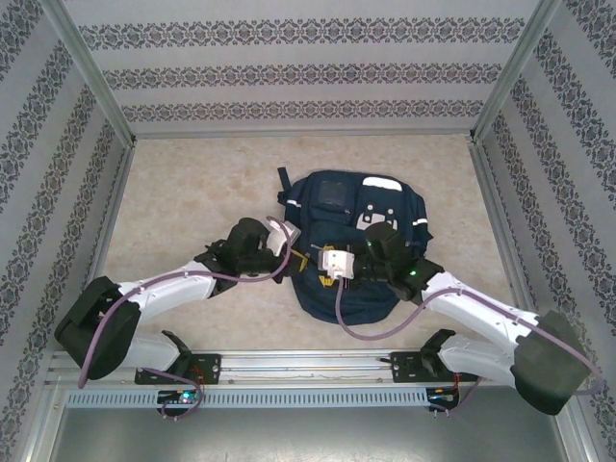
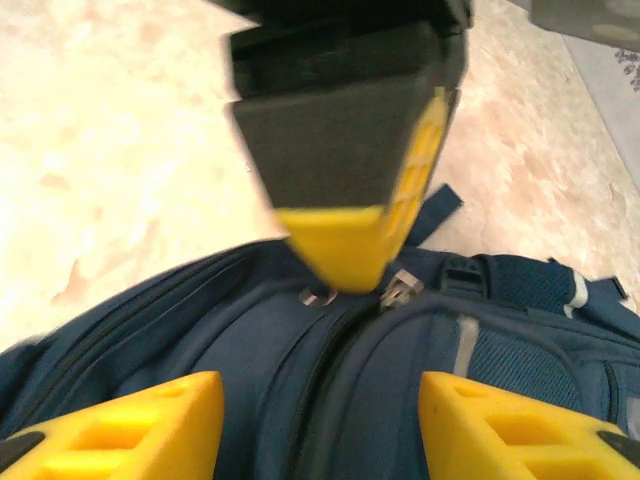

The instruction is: Pack the student bag

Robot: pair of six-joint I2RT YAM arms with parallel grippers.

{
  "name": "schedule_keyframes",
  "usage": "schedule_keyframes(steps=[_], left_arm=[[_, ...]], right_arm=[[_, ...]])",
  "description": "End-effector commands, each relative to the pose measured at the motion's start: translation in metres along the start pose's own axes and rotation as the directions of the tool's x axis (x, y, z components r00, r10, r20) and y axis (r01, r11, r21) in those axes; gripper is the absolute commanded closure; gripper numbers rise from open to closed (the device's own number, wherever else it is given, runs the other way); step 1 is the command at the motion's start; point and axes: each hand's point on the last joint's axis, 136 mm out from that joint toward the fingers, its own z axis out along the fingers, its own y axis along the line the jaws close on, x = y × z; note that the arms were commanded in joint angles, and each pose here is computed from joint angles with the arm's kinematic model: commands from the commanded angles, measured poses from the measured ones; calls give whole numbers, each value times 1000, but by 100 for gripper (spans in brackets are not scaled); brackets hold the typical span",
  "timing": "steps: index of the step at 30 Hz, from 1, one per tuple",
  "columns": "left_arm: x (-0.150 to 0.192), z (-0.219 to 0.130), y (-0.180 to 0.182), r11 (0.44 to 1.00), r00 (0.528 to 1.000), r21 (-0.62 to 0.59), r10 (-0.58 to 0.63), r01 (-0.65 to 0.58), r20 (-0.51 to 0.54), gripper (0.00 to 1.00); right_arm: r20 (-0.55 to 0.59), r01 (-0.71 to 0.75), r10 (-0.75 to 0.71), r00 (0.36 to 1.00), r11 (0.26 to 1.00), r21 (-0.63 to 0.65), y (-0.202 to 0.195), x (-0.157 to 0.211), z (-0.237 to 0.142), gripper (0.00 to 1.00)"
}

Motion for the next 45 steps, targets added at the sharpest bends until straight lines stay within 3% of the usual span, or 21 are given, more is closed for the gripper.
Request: schedule_keyframes(steps=[1, 3, 8, 12, 15, 19, 22, 25, 28, 31, 33, 34, 36, 38, 41, 43, 44, 45], left_arm=[[-31, -4, -25, 997, 995, 70, -20, 13, 102, 100], [-34, -8, -27, 997, 993, 70, -20, 12, 114, 100], [-33, -19, -10, 996, 994, -36, 79, -76, 80, 100], [-27, -27, 45, 984, 999, -176, 14, -6, 47, 100], [-23, -30, 86, 965, 999, -260, -29, 35, 25, 100], [-25, -15, 97, 971, 999, -240, -24, 16, -30, 100], [-21, -5, 110, 966, 997, -254, -64, 53, -36, 100], [-19, 0, 112, 966, 994, -242, -105, 96, -25, 91], [-19, -8, 110, 956, 990, -264, -141, 129, -28, 80], [-18, -30, 118, 901, 968, -378, -246, 213, -42, 73], [-10, -50, 126, 832, 932, -473, -358, 290, -59, 66], [-7, -58, 127, 804, 914, -502, -401, 318, -63, 63], [0, -71, 127, 757, 884, -543, -464, 362, -58, 56], [3, -83, 126, 719, 866, -565, -500, 404, -18, 54], [7, -104, 125, 665, 849, -591, -525, 457, 66, 48], [17, -124, 128, 600, 830, -639, -547, 481, 111, 34], [24, -135, 130, 568, 824, -666, -553, 483, 126, 25], [32, -146, 132, 536, 819, -692, -555, 485, 144, 16]], right_arm=[[-6, -97, 97, 995, 993, 73, -18, 0, 10, 47], [-44, -91, 96, 994, 989, 114, -20, 14, 12, 54], [-53, 11, -4, 999, 992, 128, -11, 28, 3, 99], [94, 131, -127, 987, 991, -35, 20, 8, -10, 100], [107, 193, -182, 977, 976, -104, 34, 6, -15, 100], [91, 248, -235, 968, 955, -161, 47, 8, -16, 100], [99, 249, -235, 967, 953, -170, 50, 5, -15, 93], [110, 179, -165, 980, 976, -125, 38, -5, -17, 67], [139, 78, -72, 988, 996, -42, 24, -20, -25, 52], [248, -31, 51, 967, 996, -82, 33, -56, -45, 43], [311, -133, 167, 935, 983, -128, 41, -84, -54, 38], [302, -209, 232, 925, 972, -106, 38, -89, -53, 5], [258, -398, 372, 892, 916, 54, 16, -85, -50, 2], [238, -546, 499, 833, 811, 213, -6, -71, -55, 2], [247, -694, 651, 718, 646, 318, -21, -50, -66, 2], [290, -803, 753, 591, 512, 305, -21, -43, -74, 2], [300, -859, 807, 509, 460, 224, -13, -48, -74, 2], [289, -874, 826, 484, 473, 112, -1, -61, -75, 2]])
